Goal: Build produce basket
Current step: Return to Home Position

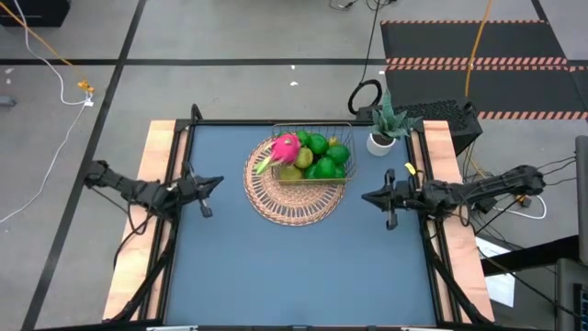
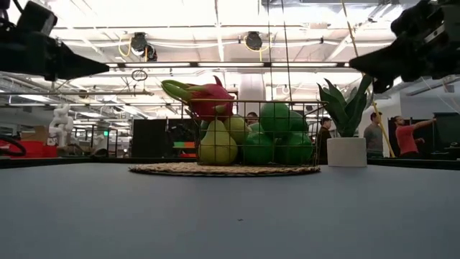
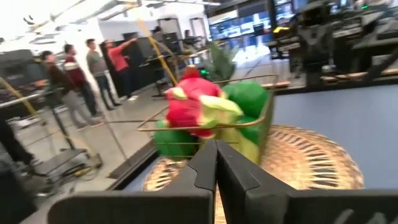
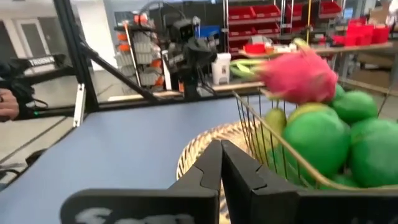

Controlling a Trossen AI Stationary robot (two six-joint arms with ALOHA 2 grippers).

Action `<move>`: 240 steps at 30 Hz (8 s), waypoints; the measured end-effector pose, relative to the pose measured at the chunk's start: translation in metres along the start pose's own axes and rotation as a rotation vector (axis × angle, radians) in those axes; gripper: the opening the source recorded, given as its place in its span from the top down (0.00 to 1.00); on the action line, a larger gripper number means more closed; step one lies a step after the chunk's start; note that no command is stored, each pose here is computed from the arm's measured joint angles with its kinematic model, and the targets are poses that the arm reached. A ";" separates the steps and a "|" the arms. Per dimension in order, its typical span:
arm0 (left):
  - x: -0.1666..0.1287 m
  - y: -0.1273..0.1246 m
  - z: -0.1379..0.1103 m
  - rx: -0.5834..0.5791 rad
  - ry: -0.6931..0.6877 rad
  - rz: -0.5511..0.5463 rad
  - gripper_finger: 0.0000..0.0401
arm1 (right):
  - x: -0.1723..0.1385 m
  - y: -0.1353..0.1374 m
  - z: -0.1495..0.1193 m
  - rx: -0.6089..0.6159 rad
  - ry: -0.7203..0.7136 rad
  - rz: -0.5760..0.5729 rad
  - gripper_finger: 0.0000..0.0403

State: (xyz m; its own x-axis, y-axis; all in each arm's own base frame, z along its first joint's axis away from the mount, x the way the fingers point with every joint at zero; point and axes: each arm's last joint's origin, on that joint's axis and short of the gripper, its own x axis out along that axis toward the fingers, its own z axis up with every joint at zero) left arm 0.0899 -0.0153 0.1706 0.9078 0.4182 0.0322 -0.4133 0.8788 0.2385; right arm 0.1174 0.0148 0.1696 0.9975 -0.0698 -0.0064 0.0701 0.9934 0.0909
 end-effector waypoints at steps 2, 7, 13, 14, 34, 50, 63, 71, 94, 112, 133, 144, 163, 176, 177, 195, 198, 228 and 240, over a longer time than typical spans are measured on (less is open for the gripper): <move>0.002 0.002 0.000 0.015 -0.001 0.009 0.97 | 0.002 0.000 -0.003 0.004 0.030 -0.006 1.00; 0.009 0.009 -0.001 0.023 -0.022 -0.006 0.99 | 0.005 -0.001 -0.006 -0.001 0.052 -0.040 1.00; 0.013 0.016 -0.001 -0.014 -0.037 -0.001 0.96 | 0.003 -0.006 0.002 0.023 0.062 -0.125 1.00; 0.014 0.017 -0.001 -0.020 -0.049 -0.011 0.96 | 0.005 -0.007 0.013 0.050 0.076 -0.138 1.00; 0.017 0.024 0.003 -0.017 -0.112 -0.023 0.96 | 0.010 -0.002 0.015 0.034 0.103 0.045 1.00; 0.015 0.024 0.013 -0.034 -0.230 -0.120 0.99 | 0.013 0.009 0.033 -0.006 0.115 0.228 1.00; 0.014 0.025 0.014 -0.019 -0.154 -0.110 0.99 | -0.002 0.002 0.016 0.152 -0.121 0.227 1.00; 0.015 0.028 0.013 -0.077 -0.117 -0.018 0.92 | 0.002 0.010 0.013 0.061 -0.100 0.278 1.00; 0.015 0.028 0.013 -0.093 -0.116 -0.020 0.89 | 0.025 0.033 0.055 -0.112 0.184 0.269 1.00; 0.015 0.028 0.013 -0.096 -0.118 -0.019 0.89 | -0.002 0.015 0.027 -0.091 0.049 0.200 1.00; 0.015 0.028 0.013 -0.096 -0.118 -0.019 0.89 | -0.005 0.012 0.008 0.032 -0.074 0.211 1.00; 0.015 0.028 0.013 -0.095 -0.117 -0.020 0.89 | -0.005 0.012 0.008 0.045 -0.073 0.211 1.00; 0.015 0.028 0.013 -0.095 -0.117 -0.020 0.89 | -0.005 0.012 0.008 0.045 -0.074 0.211 1.00; 0.015 0.028 0.013 -0.095 -0.117 -0.020 0.89 | -0.005 0.012 0.008 0.045 -0.074 0.211 1.00; 0.015 0.028 0.013 -0.095 -0.117 -0.020 0.89 | -0.005 0.012 0.008 0.045 -0.074 0.211 1.00; 0.015 0.028 0.013 -0.095 -0.117 -0.020 0.89 | -0.005 0.012 0.008 0.045 -0.073 0.211 1.00; 0.015 0.028 0.013 -0.095 -0.116 -0.020 0.89 | -0.005 0.012 0.008 0.045 -0.073 0.211 1.00; 0.015 0.028 0.013 -0.095 -0.116 -0.020 0.89 | -0.005 0.012 0.008 0.044 -0.073 0.211 1.00; 0.015 0.028 0.013 -0.095 -0.116 -0.020 0.89 | -0.005 0.012 0.008 0.044 -0.073 0.211 1.00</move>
State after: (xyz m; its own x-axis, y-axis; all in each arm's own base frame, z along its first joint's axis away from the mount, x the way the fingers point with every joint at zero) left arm 0.0927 0.0120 0.1900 0.9158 0.3757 0.1420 -0.3949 0.9068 0.1476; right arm 0.1131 0.0265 0.1789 0.9873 0.1313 0.0896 -0.1420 0.9818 0.1263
